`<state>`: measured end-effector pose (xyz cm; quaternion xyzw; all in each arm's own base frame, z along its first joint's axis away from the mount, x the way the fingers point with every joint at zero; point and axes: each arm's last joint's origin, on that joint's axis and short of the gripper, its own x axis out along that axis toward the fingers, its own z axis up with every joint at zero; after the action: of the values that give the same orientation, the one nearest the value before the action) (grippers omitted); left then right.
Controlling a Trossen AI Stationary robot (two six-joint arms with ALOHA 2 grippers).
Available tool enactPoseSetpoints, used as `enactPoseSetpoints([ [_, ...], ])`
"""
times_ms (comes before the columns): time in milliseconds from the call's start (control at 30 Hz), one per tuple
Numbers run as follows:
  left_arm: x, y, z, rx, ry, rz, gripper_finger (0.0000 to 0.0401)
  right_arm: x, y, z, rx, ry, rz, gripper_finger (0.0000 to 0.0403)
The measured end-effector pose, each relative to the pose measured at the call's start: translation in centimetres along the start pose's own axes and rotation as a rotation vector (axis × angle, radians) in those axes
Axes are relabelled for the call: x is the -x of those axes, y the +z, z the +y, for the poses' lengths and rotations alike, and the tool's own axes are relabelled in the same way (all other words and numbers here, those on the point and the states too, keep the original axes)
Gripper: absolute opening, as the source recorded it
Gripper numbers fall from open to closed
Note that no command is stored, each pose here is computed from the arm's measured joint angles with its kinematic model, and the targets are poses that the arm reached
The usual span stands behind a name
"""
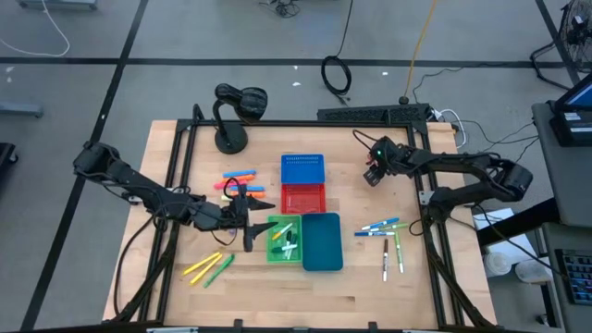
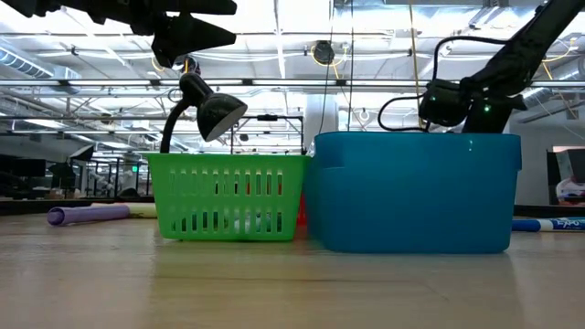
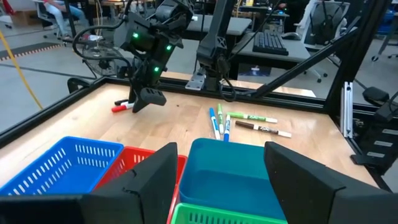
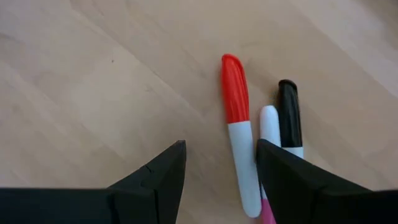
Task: Pick & Place Markers
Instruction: Put the small red highlighter pen into the green bin
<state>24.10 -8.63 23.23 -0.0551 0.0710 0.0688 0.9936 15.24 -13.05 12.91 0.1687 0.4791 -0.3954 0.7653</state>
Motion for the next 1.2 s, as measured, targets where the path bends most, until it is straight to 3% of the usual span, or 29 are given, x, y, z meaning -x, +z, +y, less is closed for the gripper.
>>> enactPoseSetpoints([
  [367,0.0,0.0,0.0,0.0,0.0,0.0,0.0246,-0.4,-1.0,0.1,-0.003,0.112,0.016,0.0183],
  [833,0.0,0.0,0.0,0.0,0.0,0.0,0.0246,-0.7,-1.1,-0.1,-0.096,0.056,-0.041,0.0181],
  [1000,0.0,0.0,0.0,-0.001,0.0,0.0,0.0246,-0.8,-0.8,-0.1,-0.102,0.046,-0.069,0.0151],
  [1200,0.0,0.0,0.0,-0.001,-0.001,0.001,0.0246,-0.8,-0.8,-0.1,-0.101,0.025,-0.071,0.0083],
])
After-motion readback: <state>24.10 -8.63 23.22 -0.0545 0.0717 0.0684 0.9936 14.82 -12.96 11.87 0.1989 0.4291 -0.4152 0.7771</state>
